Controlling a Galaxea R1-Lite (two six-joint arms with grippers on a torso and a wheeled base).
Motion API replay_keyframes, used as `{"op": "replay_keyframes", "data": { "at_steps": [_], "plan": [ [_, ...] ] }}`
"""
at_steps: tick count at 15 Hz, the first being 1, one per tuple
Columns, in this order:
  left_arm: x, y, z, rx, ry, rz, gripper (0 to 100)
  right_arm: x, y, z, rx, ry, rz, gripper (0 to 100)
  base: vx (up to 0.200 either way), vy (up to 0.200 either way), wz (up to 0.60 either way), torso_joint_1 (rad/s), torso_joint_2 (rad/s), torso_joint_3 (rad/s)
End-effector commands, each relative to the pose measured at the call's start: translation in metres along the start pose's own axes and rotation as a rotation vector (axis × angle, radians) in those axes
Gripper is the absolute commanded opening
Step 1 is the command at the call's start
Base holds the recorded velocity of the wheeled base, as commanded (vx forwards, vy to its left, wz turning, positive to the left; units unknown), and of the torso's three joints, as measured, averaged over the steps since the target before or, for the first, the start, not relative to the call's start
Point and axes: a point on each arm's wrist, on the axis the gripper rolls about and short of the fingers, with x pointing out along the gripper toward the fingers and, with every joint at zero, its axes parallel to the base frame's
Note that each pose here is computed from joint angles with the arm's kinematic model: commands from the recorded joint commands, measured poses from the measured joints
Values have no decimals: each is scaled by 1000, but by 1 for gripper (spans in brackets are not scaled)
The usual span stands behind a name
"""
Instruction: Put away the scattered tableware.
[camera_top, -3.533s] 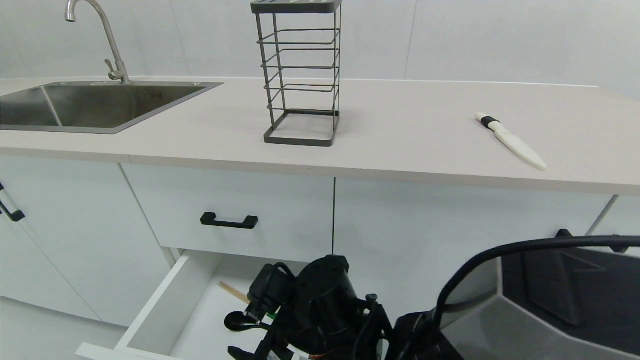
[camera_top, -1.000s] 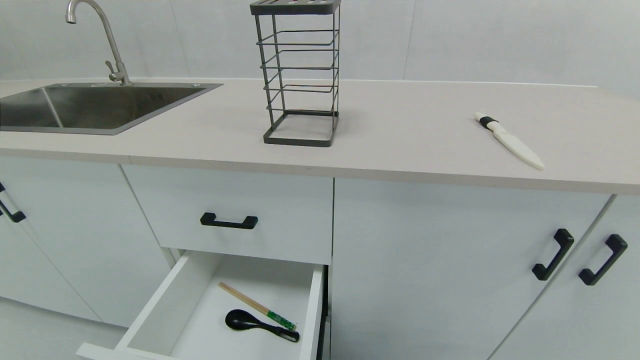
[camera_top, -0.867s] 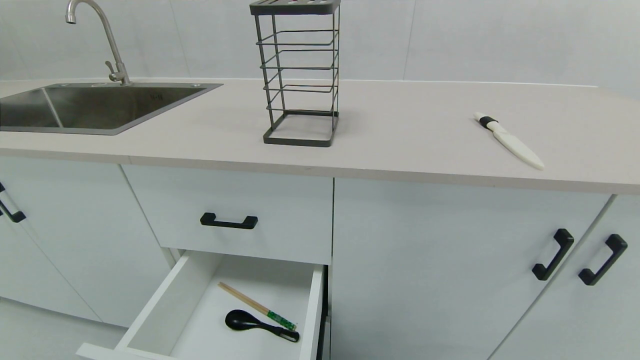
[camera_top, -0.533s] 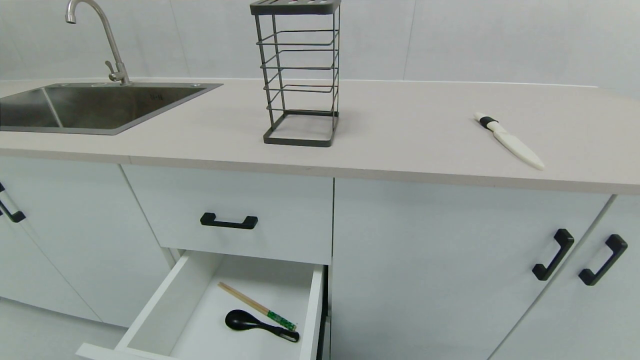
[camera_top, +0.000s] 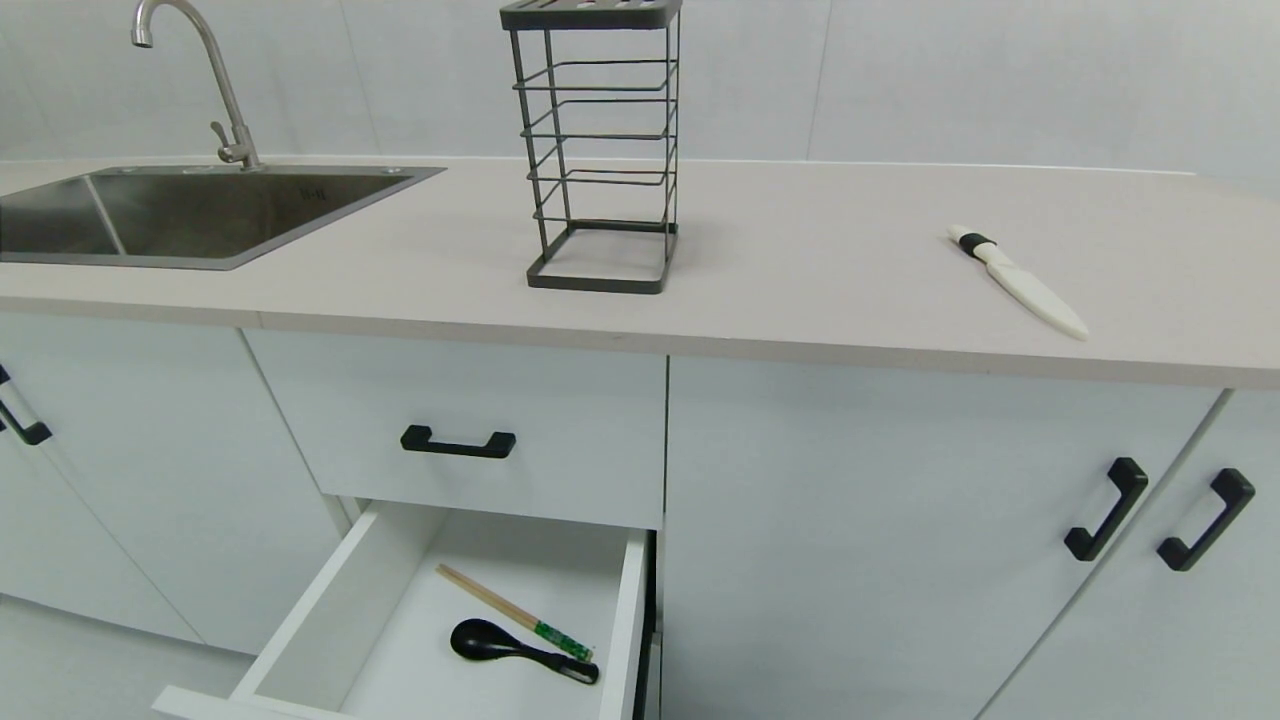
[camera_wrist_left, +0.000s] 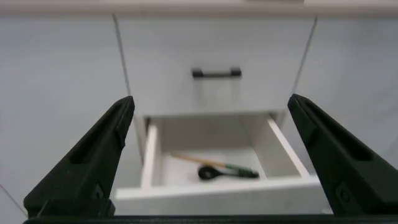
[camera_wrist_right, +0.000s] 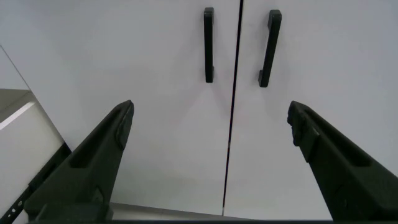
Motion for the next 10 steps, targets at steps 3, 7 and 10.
{"op": "replay_keyframes", "data": {
  "at_steps": [3,7,10],
  "plan": [
    [40,10,-21,-96,364,-67,100,0,0,0,0,2,0,100,0,0,0,0,0,0],
    [47,10,-22,-53,434,-189,100,0,0,0,0,2,0,100,0,0,0,0,0,0],
    [53,11,-34,-91,576,-204,100,0,0,0,-2,2,0,100,0,0,0,0,0,0]
  ]
}}
